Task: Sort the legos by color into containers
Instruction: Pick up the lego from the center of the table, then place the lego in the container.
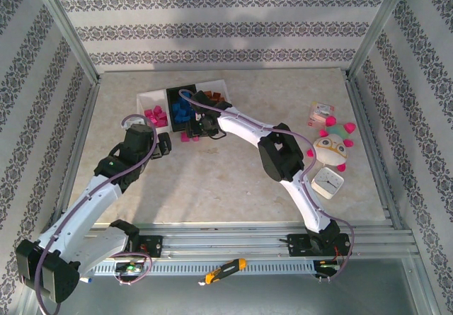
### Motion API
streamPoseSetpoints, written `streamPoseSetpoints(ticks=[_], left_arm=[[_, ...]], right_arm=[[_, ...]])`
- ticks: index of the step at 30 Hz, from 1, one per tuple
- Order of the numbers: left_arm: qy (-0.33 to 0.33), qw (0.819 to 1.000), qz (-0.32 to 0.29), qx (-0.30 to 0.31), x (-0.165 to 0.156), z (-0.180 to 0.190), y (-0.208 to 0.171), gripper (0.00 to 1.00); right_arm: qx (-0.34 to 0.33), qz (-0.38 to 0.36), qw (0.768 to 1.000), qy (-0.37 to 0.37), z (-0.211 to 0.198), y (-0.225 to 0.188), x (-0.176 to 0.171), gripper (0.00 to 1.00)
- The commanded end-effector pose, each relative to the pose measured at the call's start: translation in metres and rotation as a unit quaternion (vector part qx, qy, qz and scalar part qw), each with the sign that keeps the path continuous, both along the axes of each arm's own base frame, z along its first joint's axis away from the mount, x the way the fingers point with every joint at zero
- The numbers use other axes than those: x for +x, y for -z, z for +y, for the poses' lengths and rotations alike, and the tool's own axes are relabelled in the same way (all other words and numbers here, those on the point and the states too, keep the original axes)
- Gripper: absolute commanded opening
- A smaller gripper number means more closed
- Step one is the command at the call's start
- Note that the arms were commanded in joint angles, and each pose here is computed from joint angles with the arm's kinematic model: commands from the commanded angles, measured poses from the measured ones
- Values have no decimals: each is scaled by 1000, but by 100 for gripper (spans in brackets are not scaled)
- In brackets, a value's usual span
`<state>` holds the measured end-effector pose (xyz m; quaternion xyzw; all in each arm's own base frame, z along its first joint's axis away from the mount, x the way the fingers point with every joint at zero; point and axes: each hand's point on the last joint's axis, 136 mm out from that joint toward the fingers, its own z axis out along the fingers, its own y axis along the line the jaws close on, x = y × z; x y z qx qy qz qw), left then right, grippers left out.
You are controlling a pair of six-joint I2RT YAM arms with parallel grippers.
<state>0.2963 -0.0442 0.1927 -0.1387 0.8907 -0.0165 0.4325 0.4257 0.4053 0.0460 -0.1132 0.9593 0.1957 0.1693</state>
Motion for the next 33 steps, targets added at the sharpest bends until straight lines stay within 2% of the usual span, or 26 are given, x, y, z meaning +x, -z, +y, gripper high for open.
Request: streamPoseSetpoints(ticks=[1,8,12,18,24,29,33], left_arm=[[-9,1000,7,1,-5,6,4,99],[-4,1000,8,2,-1,3,6,99],[1,1000,9,4,1,2,6,99],[-3,1000,12,8,-1,4,9,99],[-26,1000,1,-4,-9,13,12,99],[-17,1000,-23,-9,-21,15,9,99],[-9,999,-43,0,-32,20,5,99]], right_arm=[[-14,18,1000,-1,1,17,-6,50],[-13,28,1000,-1,0,22,-5,45],[-13,21,1000,0,-2,10,-4,34],[4,-7,1000,0,-5,-29,-6,18],[59,-56,997,-20,11,-79,-7,16],[122,-129,981,-78,46,-120,-1,19],[154,-152,971,-102,74,-133,11,21]])
